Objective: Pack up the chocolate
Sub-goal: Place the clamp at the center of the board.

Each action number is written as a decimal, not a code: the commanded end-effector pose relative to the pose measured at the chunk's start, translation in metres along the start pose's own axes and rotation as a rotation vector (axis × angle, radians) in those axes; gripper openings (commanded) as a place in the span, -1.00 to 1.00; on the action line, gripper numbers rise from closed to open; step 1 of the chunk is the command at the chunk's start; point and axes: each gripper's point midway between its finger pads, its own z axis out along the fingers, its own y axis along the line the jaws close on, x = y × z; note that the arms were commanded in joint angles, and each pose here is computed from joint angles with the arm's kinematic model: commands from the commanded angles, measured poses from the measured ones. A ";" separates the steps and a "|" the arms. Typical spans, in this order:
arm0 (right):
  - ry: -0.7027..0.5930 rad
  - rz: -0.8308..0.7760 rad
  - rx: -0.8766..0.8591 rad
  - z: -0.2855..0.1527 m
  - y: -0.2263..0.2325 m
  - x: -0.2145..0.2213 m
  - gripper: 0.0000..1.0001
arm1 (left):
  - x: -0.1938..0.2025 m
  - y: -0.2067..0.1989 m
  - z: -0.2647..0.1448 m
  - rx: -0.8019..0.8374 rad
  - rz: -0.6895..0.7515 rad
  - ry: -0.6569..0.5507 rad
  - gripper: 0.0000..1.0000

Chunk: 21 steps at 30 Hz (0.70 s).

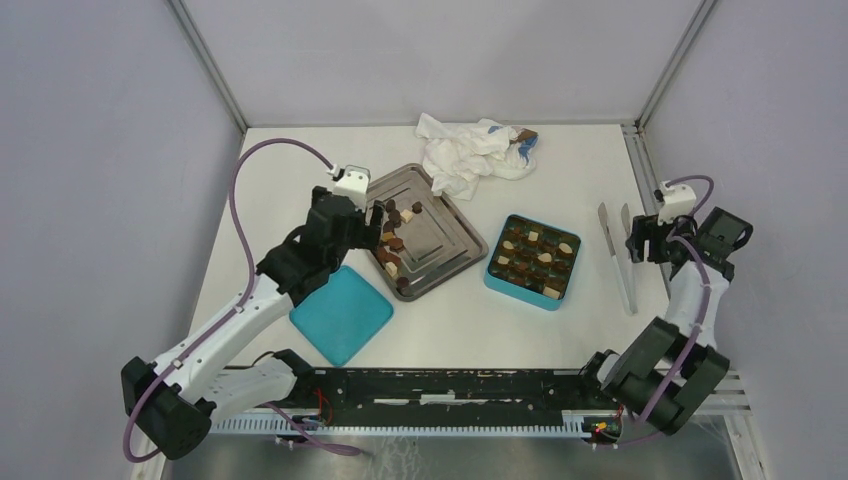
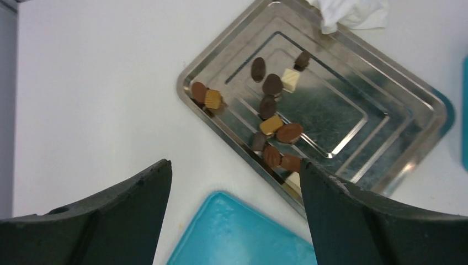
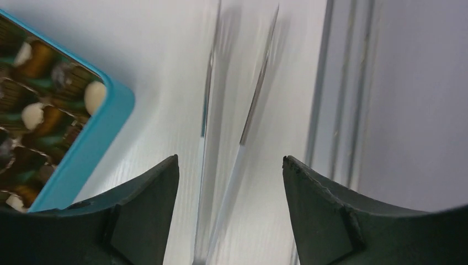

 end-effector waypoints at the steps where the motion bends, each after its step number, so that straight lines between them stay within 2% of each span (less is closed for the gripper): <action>1: -0.287 -0.220 -0.117 -0.038 0.029 -0.080 0.55 | -0.039 -0.030 -0.018 0.169 -0.251 -0.033 0.82; 2: -0.361 -0.252 -0.201 -0.045 0.047 -0.092 0.68 | -0.042 -0.040 -0.024 0.220 -0.300 -0.028 0.82; 5: -0.557 -0.256 -0.584 -0.072 0.121 -0.113 0.74 | -0.037 -0.064 -0.034 0.341 -0.443 0.014 0.87; 7: -0.531 -0.277 -0.742 -0.075 0.168 -0.118 0.74 | -0.017 -0.072 -0.031 0.341 -0.520 0.089 0.85; 10: -0.463 -0.415 -0.852 -0.065 0.227 -0.102 0.74 | 0.039 -0.074 -0.023 0.236 -0.632 0.273 0.66; 13: -0.475 -0.436 -0.848 -0.055 0.240 -0.086 0.75 | 0.094 -0.076 -0.020 0.128 -0.675 0.459 0.19; 14: -0.475 -0.432 -0.828 -0.051 0.238 -0.083 0.75 | 0.107 -0.075 -0.021 0.101 -0.670 0.501 0.14; 18: -0.450 -0.418 -0.786 -0.046 0.234 -0.075 0.75 | 0.128 -0.067 -0.028 -0.031 -0.607 0.551 0.13; 21: -0.461 -0.427 -0.738 -0.050 0.230 -0.082 0.76 | 0.137 -0.056 -0.023 -0.186 -0.630 0.550 0.16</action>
